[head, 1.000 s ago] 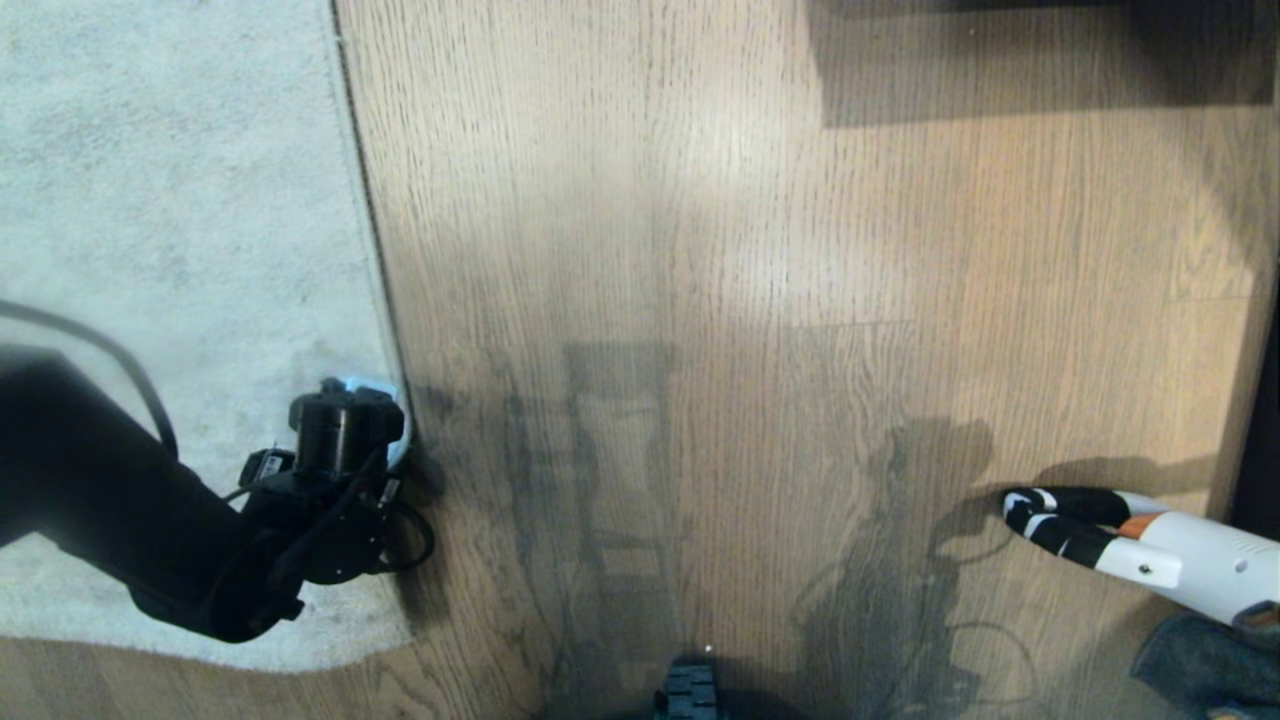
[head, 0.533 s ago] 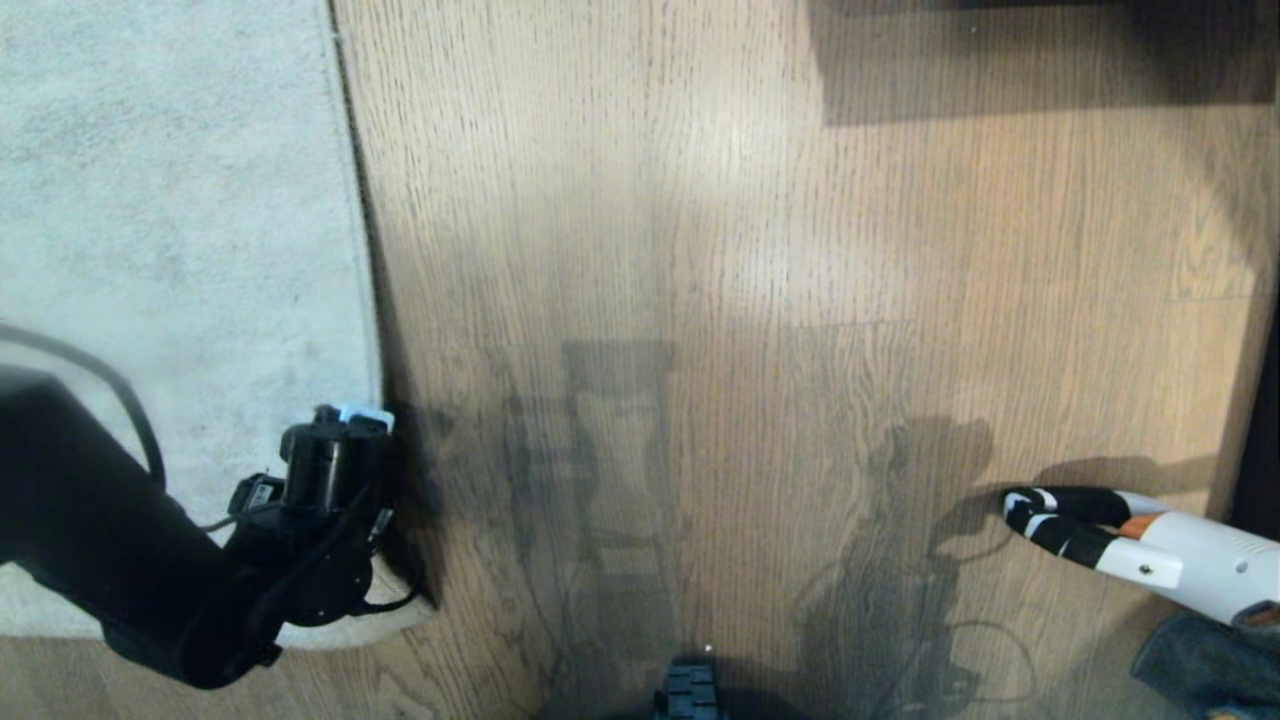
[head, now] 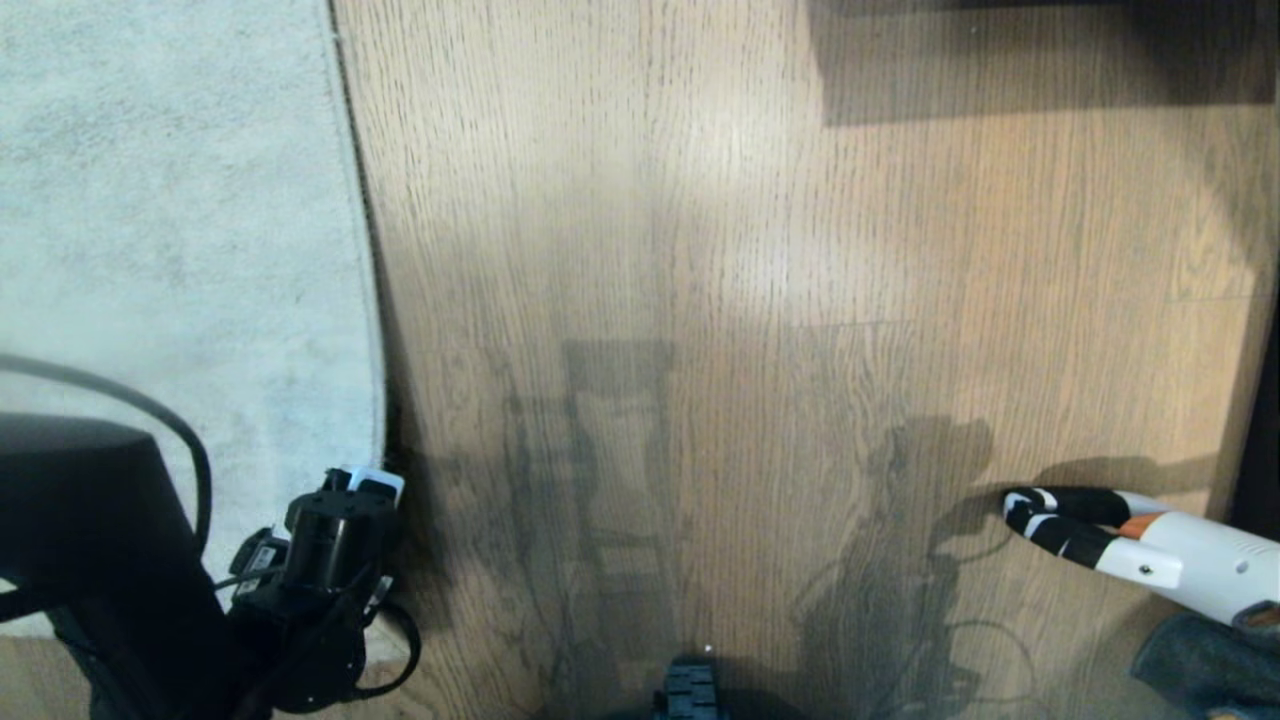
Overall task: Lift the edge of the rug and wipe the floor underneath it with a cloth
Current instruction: Lift up the carpet
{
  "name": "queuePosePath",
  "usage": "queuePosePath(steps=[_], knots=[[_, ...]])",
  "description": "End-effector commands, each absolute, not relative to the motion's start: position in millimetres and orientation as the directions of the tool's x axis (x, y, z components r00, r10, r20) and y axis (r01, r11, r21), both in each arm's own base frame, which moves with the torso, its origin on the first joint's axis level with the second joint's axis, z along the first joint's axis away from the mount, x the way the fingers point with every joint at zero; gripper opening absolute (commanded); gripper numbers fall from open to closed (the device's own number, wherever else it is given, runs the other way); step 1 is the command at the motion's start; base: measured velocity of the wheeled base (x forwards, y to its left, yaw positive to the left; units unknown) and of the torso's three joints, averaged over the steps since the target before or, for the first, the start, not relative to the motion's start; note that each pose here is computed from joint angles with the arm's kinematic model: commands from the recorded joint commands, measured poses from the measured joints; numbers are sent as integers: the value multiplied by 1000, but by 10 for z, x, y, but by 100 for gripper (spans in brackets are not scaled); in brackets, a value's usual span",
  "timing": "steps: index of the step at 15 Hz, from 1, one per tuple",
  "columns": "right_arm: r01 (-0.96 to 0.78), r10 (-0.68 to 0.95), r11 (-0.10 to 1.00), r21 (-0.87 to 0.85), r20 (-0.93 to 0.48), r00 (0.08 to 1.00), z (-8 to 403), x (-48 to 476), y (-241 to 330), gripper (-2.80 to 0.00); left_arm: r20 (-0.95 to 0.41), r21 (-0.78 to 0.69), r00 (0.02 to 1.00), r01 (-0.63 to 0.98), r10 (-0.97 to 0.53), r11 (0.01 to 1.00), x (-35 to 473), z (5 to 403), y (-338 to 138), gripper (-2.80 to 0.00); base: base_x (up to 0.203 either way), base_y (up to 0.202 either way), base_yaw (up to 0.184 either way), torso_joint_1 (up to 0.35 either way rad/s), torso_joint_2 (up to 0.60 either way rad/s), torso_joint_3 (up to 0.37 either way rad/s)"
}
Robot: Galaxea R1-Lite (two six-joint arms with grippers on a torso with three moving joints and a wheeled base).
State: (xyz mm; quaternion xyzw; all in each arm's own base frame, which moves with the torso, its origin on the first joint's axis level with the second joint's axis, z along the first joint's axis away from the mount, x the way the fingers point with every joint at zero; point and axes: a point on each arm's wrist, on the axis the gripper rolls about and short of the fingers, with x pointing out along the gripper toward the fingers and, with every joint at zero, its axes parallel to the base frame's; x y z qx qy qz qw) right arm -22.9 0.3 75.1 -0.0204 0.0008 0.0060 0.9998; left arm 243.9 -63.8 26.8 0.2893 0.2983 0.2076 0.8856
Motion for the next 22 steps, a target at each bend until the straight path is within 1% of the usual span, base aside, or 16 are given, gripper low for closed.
queuePosePath(steps=[1,6,14,19,20,22], knots=[[-12,12,999,-41,-3,1000,752,-228,3,-280,-436,663,712,-159,550,732,2341,153,-612,0,0,0,0,0,0,0],[-12,12,999,-41,-3,1000,752,-228,3,-280,-454,672,695,-144,558,727,2226,87,-561,0,0,0,0,0,0,0],[-12,12,999,-41,-3,1000,752,-228,3,-280,-437,654,710,-171,552,737,2054,-165,-503,0,0,0,0,0,0,0],[-14,14,999,-41,-3,1000,752,-228,4,-280,-429,651,715,-179,552,737,2054,-152,-508,0,0,0,0,0,0,0],[-12,12,999,-41,-3,1000,752,-228,3,-280,-429,651,715,-177,551,738,2053,-152,-511,-280,0,0,0,0,0,0],[-12,12,999,-41,-3,1000,752,-228,3,-280,-424,646,721,-184,549,741,2054,-129,-514,-280,0,0,0,0,0,0]])
